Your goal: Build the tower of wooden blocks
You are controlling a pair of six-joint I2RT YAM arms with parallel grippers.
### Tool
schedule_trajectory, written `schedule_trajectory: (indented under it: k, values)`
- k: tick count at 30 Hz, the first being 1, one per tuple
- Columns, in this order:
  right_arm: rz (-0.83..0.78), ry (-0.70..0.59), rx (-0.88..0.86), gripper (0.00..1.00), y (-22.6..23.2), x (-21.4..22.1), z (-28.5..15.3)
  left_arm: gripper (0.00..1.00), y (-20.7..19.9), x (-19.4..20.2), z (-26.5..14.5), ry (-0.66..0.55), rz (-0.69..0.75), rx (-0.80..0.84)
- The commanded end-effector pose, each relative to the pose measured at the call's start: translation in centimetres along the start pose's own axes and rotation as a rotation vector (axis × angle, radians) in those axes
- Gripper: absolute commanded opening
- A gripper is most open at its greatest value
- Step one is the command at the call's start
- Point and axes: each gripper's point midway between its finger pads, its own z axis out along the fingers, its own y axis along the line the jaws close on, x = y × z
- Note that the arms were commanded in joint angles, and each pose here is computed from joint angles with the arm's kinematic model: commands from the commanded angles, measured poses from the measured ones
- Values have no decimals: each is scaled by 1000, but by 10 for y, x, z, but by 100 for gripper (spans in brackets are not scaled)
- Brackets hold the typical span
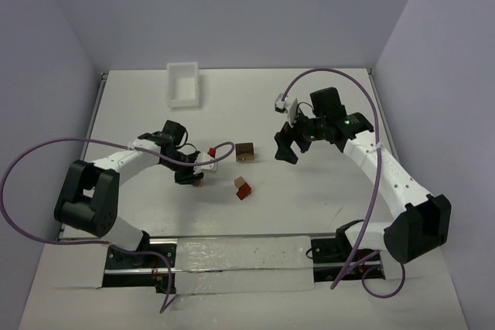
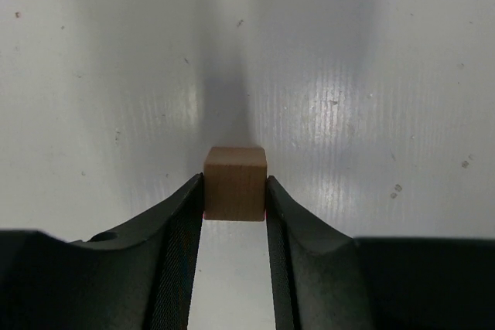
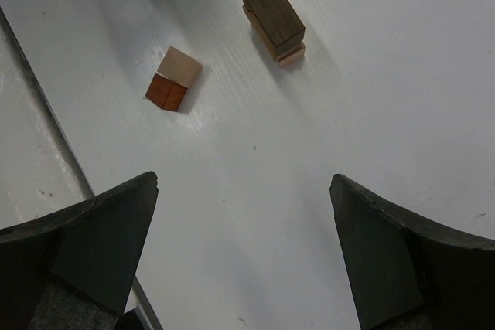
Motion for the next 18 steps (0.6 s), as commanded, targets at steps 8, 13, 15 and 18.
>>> schedule_trajectory:
  k: [8,13,15,18]
  values:
    - [5,-55,40,100,-11,-12,1,14,37,-47,-20,-39,-125,-57]
    - [7,-25,79,100,-22,-5,-3,5,60,-105,-42,-72,-181,-118]
    - [8,-22,88,100,-24,-4,-6,5,64,-118,-44,-67,-181,-135]
    - [21,-32,92,100,-30,-5,-13,5,70,-132,-42,-11,-189,-139]
